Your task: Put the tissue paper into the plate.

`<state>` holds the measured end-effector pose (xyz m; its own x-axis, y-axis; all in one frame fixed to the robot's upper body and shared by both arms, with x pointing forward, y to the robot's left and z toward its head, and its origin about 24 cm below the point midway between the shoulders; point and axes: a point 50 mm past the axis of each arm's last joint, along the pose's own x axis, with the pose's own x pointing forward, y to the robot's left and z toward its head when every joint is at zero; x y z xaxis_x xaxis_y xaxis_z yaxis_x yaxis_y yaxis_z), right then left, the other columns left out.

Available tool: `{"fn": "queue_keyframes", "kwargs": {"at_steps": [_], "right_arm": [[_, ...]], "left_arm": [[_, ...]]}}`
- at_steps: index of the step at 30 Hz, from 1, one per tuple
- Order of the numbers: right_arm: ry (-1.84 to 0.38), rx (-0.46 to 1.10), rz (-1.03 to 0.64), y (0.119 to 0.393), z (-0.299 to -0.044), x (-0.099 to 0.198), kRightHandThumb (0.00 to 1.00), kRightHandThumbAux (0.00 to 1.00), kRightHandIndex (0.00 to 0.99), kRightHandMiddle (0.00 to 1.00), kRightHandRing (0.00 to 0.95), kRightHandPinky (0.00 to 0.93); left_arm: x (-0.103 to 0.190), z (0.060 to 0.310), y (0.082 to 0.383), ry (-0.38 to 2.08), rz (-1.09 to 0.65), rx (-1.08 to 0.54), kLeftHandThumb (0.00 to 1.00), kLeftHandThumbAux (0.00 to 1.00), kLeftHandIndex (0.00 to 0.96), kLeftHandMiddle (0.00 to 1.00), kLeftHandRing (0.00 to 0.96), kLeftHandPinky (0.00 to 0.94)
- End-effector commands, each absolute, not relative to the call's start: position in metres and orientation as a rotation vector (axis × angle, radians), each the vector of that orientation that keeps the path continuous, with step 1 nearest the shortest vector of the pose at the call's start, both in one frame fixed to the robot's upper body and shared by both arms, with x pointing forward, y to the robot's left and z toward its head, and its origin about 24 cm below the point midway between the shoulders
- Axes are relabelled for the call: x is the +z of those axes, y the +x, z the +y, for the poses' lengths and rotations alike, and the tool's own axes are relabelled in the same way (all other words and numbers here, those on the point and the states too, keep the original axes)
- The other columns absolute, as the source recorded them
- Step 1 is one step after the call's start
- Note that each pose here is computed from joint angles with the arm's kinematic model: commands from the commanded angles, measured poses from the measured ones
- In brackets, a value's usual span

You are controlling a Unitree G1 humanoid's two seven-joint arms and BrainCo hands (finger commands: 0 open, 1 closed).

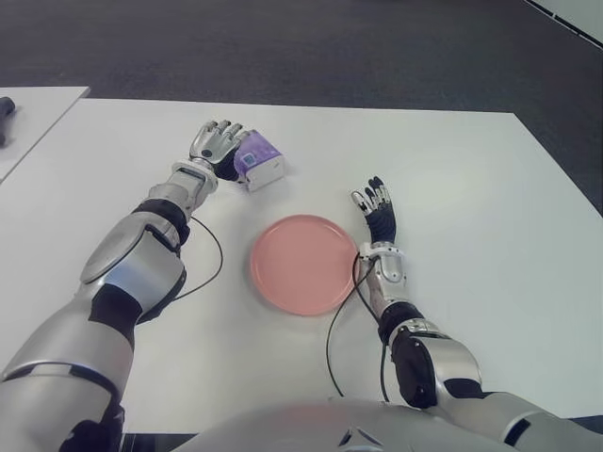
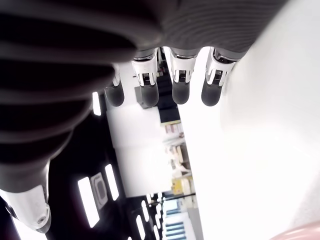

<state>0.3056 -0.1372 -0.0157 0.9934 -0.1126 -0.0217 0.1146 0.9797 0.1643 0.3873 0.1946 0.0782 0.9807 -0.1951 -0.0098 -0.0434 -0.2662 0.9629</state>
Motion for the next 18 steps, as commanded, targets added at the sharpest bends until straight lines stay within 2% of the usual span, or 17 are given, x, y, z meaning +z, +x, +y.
{"fn": "queue_keyframes", "kwargs": {"at_steps": [1,9,18], "right_arm": [[0.146,-0.168,0.255,0.266,-0.144,-0.065,0.170,0.642,0.039,0.038,0.023,0.067],[0.123,-0.162,0.260,0.265,-0.145,-0.066,0.172,0.673,0.026,0.017,0.008,0.052],[0.120,-0.147,0.262,0.265,-0.147,-0.067,0.159,0.701,0.012,0.001,0.000,0.034]], "left_arm": [[0.063,0.202,0.381,1.851,-0.088,-0.195,0.050,0.505,0.006,0.000,0.000,0.000],[0.058,0.204,0.378,1.898,-0.089,-0.248,0.006,0.494,0.009,0.000,0.000,0.000],[0.053,0.206,0.375,1.887,-0.053,-0.271,0.000,0.468,0.031,0.000,0.000,0.015]]}}
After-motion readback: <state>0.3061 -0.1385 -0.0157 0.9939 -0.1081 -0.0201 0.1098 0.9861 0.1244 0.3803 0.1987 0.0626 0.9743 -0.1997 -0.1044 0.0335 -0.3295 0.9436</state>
